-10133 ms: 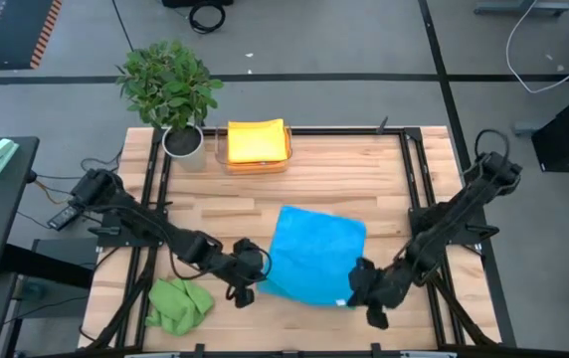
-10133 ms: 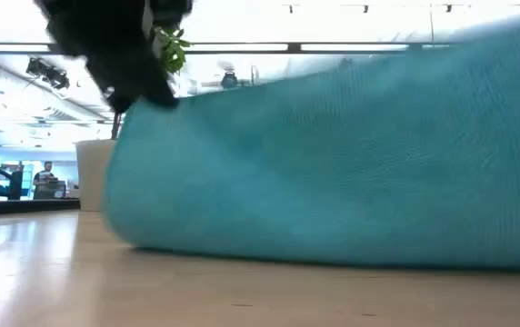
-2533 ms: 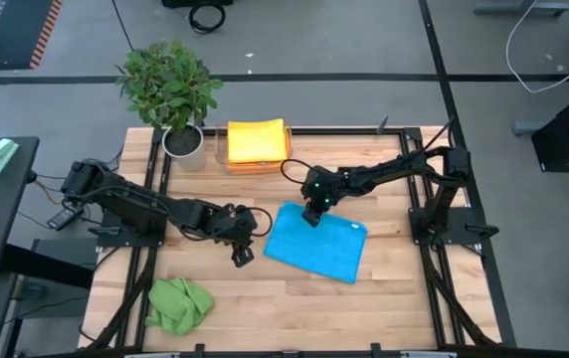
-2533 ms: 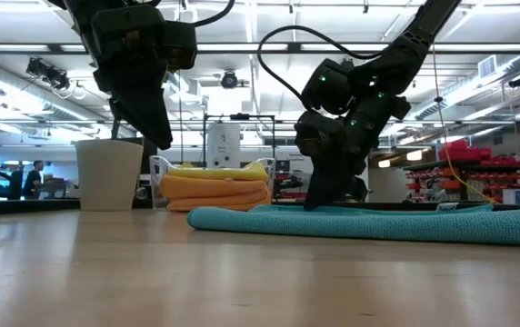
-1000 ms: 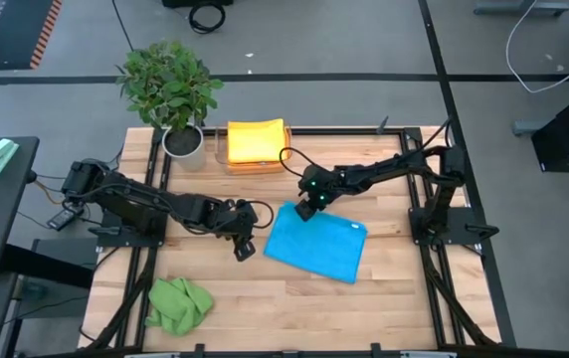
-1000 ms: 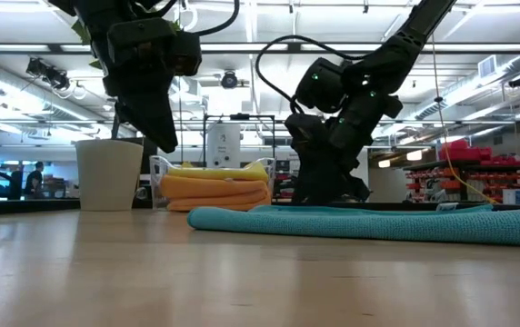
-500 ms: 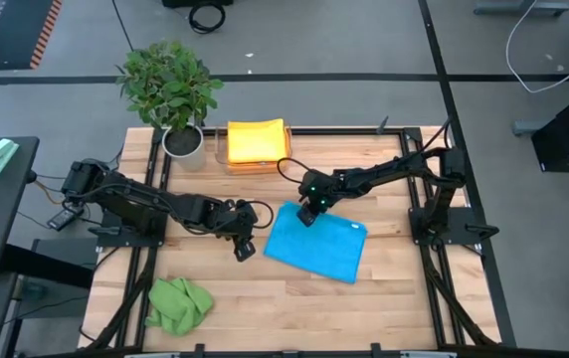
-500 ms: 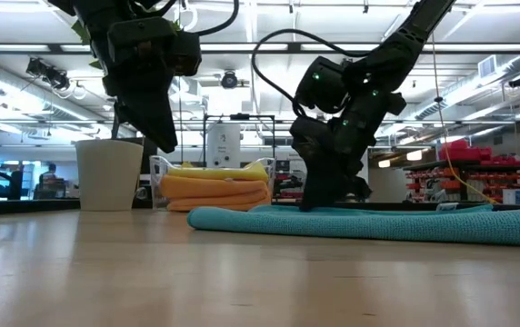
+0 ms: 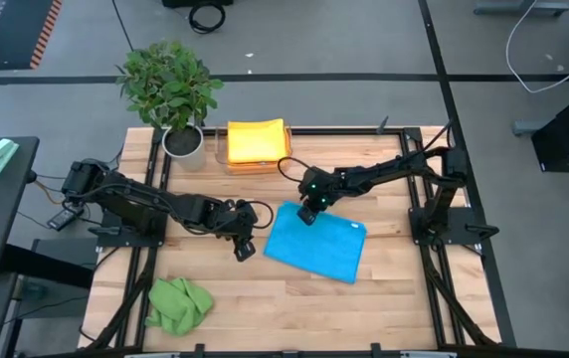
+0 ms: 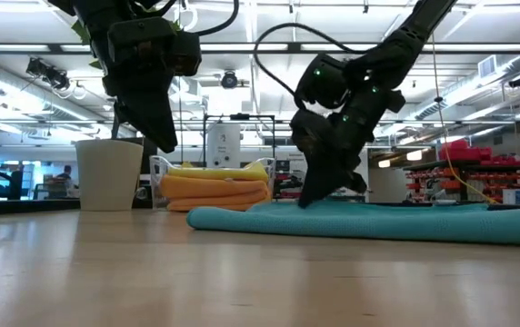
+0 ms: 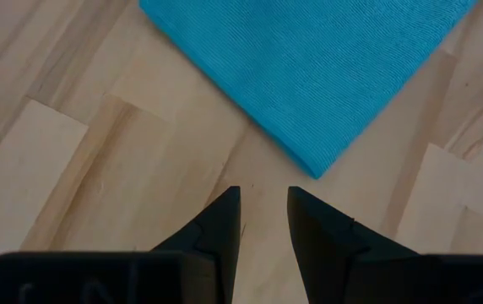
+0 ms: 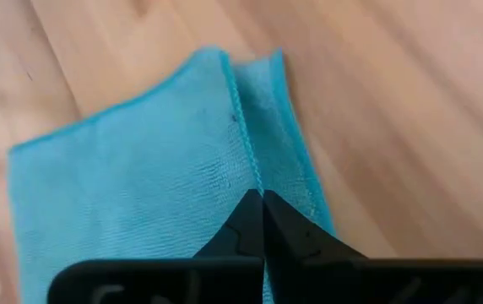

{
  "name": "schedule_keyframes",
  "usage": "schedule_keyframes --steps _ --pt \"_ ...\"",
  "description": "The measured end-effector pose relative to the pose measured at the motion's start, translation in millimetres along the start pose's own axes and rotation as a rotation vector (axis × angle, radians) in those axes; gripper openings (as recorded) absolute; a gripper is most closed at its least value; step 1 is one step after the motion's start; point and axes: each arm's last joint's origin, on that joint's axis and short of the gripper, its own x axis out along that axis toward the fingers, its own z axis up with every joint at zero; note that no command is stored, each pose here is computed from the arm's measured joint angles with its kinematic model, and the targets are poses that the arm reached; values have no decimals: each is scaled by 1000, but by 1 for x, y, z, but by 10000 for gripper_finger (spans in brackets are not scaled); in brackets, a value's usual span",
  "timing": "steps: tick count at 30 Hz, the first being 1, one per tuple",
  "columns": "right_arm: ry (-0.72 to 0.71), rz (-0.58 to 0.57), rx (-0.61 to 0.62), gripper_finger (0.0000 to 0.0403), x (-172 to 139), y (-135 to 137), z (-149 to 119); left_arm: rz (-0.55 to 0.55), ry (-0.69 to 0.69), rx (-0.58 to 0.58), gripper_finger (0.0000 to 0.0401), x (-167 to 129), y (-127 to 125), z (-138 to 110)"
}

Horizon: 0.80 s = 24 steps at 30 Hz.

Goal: Fold microfiber towels
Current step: Fold the blue microfiber cloth

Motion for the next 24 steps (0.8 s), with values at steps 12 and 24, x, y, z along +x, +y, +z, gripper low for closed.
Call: schedule_keyframes --steps 12,24 --pt "-45 4 54 1 -29 -6 12 -1 0 0 107 0 0 0" --pt "-47 -110 46 0 -26 -12 8 0 1 2 107 0 0 0"
